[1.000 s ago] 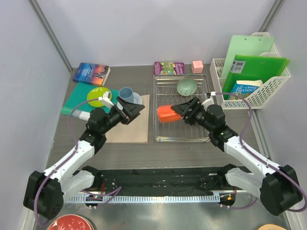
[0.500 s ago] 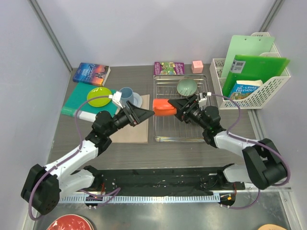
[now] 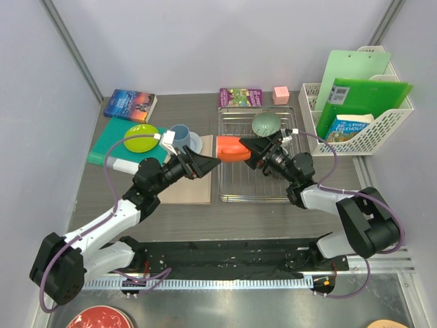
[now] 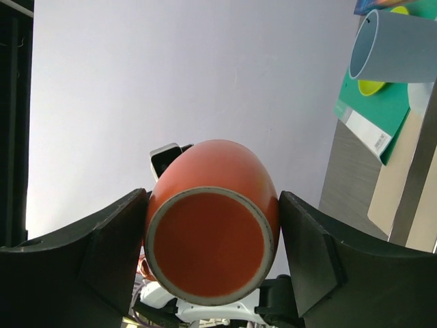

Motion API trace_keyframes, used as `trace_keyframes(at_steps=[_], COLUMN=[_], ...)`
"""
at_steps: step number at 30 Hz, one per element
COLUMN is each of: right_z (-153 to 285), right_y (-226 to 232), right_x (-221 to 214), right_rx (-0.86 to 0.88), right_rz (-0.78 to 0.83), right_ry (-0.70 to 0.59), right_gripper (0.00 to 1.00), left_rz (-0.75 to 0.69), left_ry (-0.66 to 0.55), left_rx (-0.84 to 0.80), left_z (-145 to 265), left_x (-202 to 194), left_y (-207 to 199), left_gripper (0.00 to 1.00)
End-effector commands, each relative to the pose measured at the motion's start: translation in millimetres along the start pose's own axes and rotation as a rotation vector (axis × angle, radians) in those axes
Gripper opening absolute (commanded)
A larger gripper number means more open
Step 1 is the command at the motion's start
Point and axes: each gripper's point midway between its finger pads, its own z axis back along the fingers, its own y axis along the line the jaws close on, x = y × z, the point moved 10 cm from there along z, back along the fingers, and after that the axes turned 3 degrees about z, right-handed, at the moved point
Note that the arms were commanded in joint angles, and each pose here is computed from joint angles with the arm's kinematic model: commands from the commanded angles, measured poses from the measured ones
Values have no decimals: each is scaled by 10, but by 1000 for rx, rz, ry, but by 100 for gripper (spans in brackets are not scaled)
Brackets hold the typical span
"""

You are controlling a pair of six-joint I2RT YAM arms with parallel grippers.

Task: Unload the mixed dishes from the dish rack
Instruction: Pick up the cup from the dish rack.

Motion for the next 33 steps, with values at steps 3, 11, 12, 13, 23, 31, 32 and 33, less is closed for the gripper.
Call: trace_keyframes(at_steps=[3, 11, 12, 13, 23, 31, 32, 33], right_z=[10, 44, 45, 46, 56, 74, 75, 74], right_y=[313, 273, 278, 271, 261, 265, 269, 264], right_x=[-7, -35, -35, -35, -46, -49, -60, -66], right_rx=[182, 179, 184, 183, 192, 194, 196, 195], right_rz=[38, 21, 22, 17, 5, -1, 1, 0], right_ry=[35, 57, 57, 57, 63, 61, 67, 71], right_gripper=[1, 1, 1, 1, 1, 1, 1, 1], left_rz=[-98, -175, -185, -193, -221, -218, -218, -219], left_ry=[-94, -87, -76, -75, 1, 25, 26, 22], left_rx=[-36, -91, -106, -113, -159, -154, -149, -149], left_z=[-41, -75, -82, -88, -159, -183, -186, -185], left_x=[201, 175, 146, 138, -86, -152, -159, -149], left_y=[-206, -362, -401, -419, -533, -509, -499, -504], left_gripper=[87, 85, 84, 84, 64, 36, 36, 37])
